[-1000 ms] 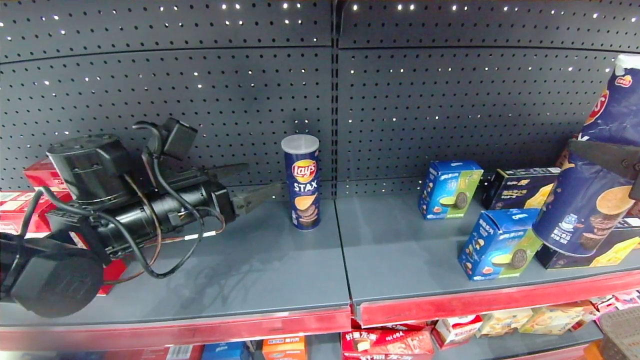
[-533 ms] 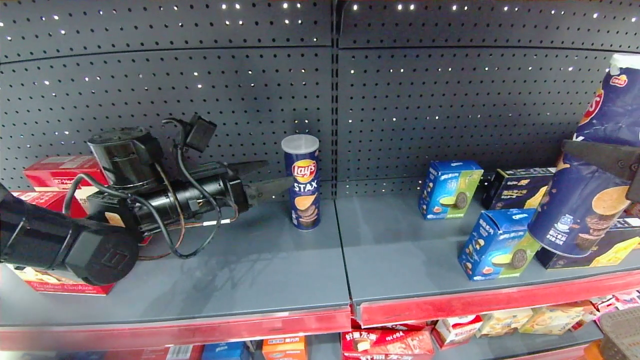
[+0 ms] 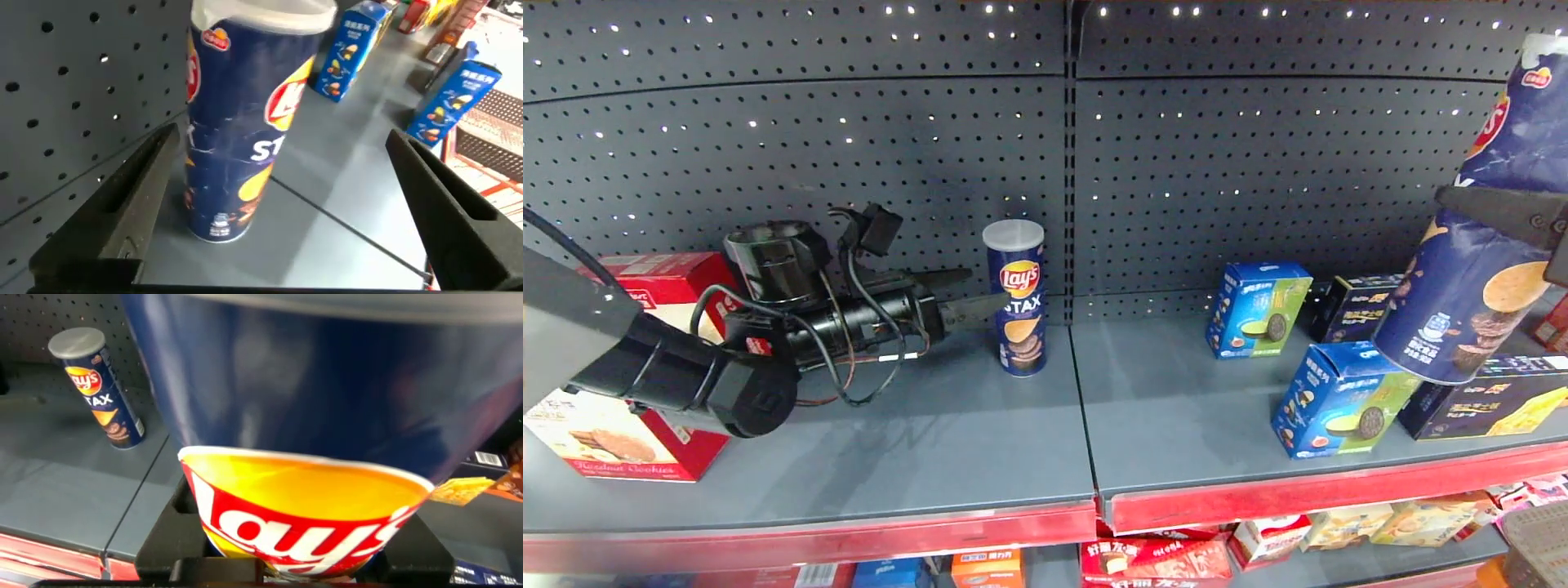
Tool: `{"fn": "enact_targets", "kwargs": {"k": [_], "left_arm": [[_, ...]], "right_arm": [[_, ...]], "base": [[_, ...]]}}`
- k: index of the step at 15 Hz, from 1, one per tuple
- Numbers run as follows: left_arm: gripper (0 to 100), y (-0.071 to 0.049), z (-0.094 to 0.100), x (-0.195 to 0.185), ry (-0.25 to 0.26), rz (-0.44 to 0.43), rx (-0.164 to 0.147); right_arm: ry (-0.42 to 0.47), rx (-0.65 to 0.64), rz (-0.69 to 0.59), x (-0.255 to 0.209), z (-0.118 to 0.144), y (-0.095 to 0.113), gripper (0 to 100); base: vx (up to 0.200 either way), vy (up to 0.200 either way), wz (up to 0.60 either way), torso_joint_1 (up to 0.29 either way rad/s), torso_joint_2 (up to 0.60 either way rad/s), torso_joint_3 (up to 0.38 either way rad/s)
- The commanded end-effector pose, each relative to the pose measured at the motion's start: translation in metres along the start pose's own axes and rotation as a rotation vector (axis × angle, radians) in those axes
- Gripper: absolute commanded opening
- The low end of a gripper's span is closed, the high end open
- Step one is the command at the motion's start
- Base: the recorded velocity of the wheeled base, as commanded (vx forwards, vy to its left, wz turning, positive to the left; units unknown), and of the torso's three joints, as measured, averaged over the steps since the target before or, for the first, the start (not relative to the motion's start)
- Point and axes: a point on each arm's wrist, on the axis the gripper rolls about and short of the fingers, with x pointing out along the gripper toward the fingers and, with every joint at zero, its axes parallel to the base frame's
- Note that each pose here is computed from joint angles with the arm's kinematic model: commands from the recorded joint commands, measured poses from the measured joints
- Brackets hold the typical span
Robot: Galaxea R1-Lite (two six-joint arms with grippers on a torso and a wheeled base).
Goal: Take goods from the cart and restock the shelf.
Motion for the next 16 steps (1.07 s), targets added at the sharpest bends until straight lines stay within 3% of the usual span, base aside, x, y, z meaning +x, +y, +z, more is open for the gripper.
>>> {"fn": "enact_targets", "kwargs": {"k": [1,6,16], "left_arm": [[100,0.02,-0.009,0.017,-0.005,0.002,0.008],[100,0.036,-0.009,0.036,-0.03,-0.005,0.041],[100,0.051,-0.019,0.051,-0.034,-0.006,0.048]], "right_arm": [[0.008,-0.001,0.012,0.007,0.001,0.003,0],[0.017,-0.003,0.022,0.012,0.0,0.005,0],[0.05,-0.011,0.145,0.023,-0.007,0.031,0]], "base": [[0.0,0.0,0.0,0.0,0.0,0.0],[0.0,0.0,0.0,0.0,0.0,0.0],[0.0,0.0,0.0,0.0,0.0,0.0]]}}
